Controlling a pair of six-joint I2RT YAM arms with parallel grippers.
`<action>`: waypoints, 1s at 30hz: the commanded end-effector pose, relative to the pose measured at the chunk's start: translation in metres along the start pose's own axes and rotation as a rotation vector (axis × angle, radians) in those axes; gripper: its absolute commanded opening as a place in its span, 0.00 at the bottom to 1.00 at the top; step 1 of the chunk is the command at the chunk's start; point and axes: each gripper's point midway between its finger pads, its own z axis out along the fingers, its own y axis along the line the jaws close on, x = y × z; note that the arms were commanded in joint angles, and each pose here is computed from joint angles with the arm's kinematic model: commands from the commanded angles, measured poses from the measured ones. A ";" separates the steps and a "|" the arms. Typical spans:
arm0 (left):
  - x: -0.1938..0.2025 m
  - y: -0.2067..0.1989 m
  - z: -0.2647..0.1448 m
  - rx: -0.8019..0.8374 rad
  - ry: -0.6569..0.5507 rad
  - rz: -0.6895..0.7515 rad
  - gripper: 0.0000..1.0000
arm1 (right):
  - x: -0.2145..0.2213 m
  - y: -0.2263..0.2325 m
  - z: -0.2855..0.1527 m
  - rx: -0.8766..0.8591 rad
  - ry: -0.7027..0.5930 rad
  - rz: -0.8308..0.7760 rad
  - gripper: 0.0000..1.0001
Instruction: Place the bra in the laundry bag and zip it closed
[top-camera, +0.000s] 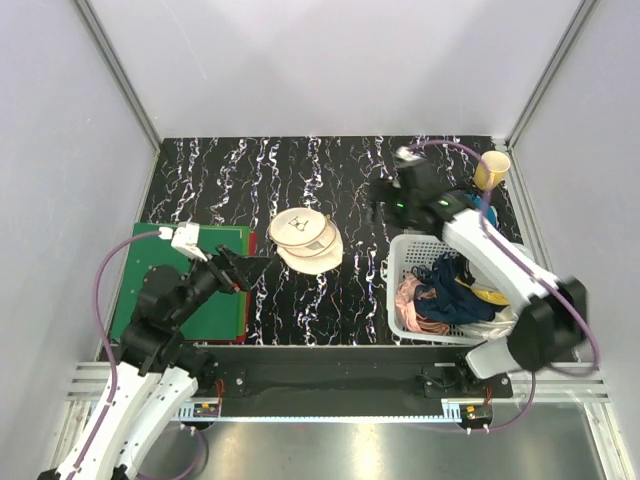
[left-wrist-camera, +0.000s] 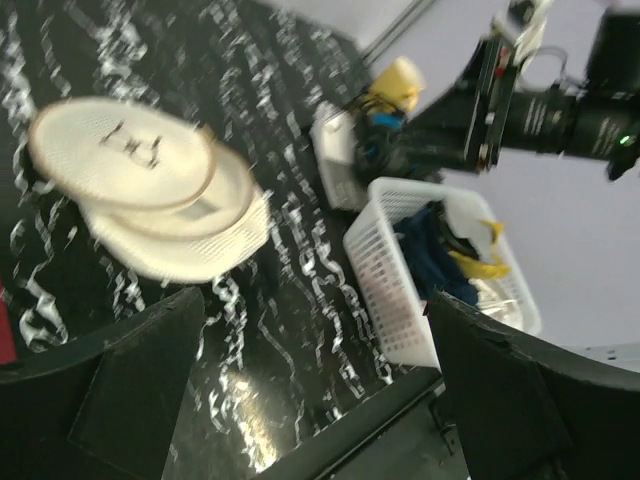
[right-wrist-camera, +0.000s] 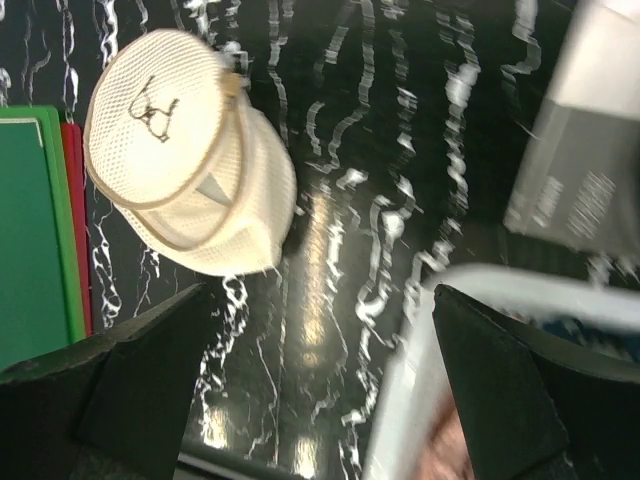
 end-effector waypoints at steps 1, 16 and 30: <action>-0.006 0.023 -0.006 -0.174 -0.007 -0.051 0.99 | -0.023 0.039 0.048 0.066 -0.064 -0.178 1.00; -0.045 0.091 -0.079 -0.687 -0.265 -0.134 0.86 | 0.028 0.188 0.137 -0.433 -0.123 -0.682 0.82; -0.040 0.085 -0.072 -0.645 -0.212 -0.096 0.83 | 0.093 0.229 0.178 -0.598 -0.040 -0.892 0.82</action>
